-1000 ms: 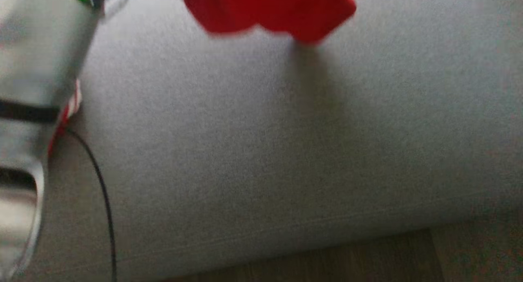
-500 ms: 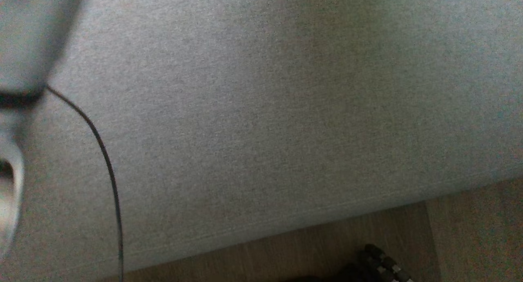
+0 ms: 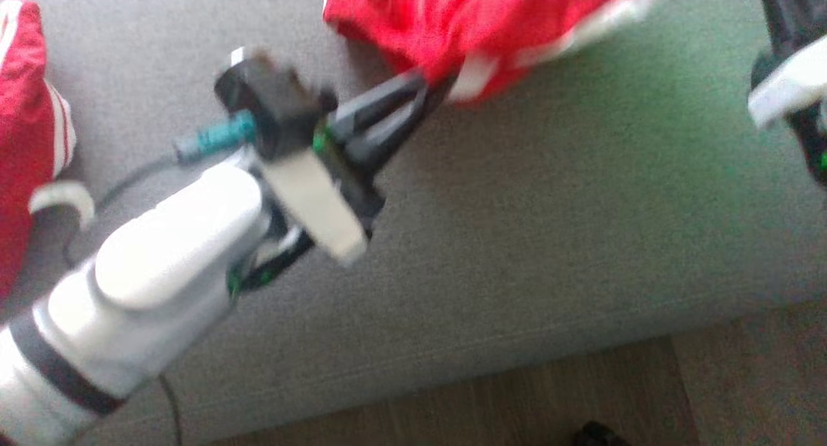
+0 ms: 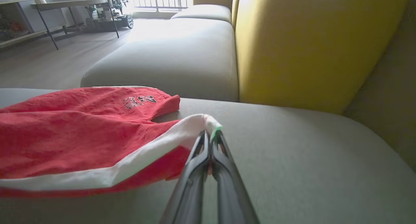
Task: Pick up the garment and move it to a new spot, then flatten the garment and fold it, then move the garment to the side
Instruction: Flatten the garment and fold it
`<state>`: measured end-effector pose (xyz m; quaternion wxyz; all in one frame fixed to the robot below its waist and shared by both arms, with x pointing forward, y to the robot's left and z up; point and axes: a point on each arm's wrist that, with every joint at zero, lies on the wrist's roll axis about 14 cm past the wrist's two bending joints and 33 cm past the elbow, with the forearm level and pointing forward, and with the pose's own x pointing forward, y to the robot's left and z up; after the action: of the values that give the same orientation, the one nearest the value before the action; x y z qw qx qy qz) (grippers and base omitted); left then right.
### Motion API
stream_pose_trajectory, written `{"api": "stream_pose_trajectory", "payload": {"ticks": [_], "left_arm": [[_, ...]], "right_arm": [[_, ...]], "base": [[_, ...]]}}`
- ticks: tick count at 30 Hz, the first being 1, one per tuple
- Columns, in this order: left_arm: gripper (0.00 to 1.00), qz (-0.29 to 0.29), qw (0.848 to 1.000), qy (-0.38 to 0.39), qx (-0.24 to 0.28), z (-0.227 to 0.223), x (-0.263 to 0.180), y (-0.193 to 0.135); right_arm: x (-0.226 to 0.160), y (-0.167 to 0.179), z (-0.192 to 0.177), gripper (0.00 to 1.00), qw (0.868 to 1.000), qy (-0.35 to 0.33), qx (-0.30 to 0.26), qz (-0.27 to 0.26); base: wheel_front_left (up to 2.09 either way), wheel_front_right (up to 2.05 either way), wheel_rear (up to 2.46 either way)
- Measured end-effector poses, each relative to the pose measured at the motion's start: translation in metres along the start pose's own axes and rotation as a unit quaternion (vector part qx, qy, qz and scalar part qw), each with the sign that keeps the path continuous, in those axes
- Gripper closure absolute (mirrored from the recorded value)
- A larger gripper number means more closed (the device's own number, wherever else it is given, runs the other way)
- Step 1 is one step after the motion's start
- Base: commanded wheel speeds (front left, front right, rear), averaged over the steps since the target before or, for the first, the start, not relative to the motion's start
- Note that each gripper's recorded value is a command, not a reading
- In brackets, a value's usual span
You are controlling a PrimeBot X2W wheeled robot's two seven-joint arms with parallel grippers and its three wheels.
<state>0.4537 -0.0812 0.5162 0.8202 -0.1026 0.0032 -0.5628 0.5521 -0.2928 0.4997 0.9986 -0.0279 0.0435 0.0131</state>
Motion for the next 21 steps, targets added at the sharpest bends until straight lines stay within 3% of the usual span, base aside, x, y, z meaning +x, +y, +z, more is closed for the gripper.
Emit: {"api": "stream_pose_trajectory", "payload": {"ticks": [10,16,21], "left_arm": [[1.00,-0.048,0.998,0.036,0.023,-0.015,-0.041,-0.068],[1.00,-0.056,0.997,0.056,-0.019,-0.029,-0.062,-0.100],[1.00,-0.010,0.996,0.021,-0.084,-0.020,-0.061,-0.095]], "right_arm": [[-0.105,-0.022,-0.011,1.00,0.999,0.003,0.004,-0.040],[-0.150,-0.017,-0.016,1.00,0.998,0.023,0.008,-0.062],[-0.156,-0.008,-0.008,1.00,0.998,0.028,0.006,-0.062]], "base": [[0.00,0.00,0.00],[0.00,0.00,0.00],[0.00,0.00,0.00]]}}
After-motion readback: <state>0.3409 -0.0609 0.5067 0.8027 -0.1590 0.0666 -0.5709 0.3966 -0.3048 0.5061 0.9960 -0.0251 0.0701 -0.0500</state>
